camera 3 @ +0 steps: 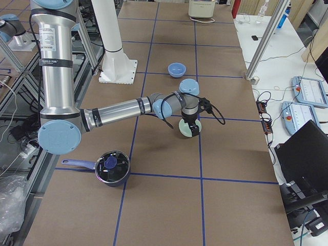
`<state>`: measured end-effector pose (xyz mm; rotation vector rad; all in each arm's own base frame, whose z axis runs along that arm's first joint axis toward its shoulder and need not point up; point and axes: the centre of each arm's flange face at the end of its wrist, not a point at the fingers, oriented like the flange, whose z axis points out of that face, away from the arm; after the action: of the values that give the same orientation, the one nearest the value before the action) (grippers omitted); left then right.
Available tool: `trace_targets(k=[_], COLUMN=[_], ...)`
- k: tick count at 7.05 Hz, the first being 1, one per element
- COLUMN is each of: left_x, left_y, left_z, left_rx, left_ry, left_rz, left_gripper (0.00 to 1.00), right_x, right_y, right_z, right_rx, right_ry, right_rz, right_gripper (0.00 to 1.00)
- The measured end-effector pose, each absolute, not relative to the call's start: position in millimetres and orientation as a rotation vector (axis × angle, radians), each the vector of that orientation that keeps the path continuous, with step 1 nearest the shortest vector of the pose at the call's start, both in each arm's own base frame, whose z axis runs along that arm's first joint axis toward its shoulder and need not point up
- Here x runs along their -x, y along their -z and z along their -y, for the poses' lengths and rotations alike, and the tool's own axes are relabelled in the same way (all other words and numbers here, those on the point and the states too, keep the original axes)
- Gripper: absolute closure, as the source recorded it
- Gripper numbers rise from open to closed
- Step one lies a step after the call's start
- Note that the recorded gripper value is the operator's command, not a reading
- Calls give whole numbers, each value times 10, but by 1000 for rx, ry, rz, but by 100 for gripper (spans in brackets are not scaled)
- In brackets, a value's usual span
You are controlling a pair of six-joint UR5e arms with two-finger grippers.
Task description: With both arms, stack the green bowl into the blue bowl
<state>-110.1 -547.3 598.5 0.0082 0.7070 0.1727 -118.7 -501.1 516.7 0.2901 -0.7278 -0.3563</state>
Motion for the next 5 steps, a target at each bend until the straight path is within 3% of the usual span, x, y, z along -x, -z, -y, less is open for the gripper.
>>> trace_targets(k=[5], left_x=[1044], left_y=[-6519], left_z=[4779], left_rx=[-9], left_ry=[31], left_rz=[-770], left_gripper=[1], right_x=[1405], right_y=[-5251], right_z=[5455], right_rx=[-263], right_ry=[346], right_rz=[724], right_gripper=[6])
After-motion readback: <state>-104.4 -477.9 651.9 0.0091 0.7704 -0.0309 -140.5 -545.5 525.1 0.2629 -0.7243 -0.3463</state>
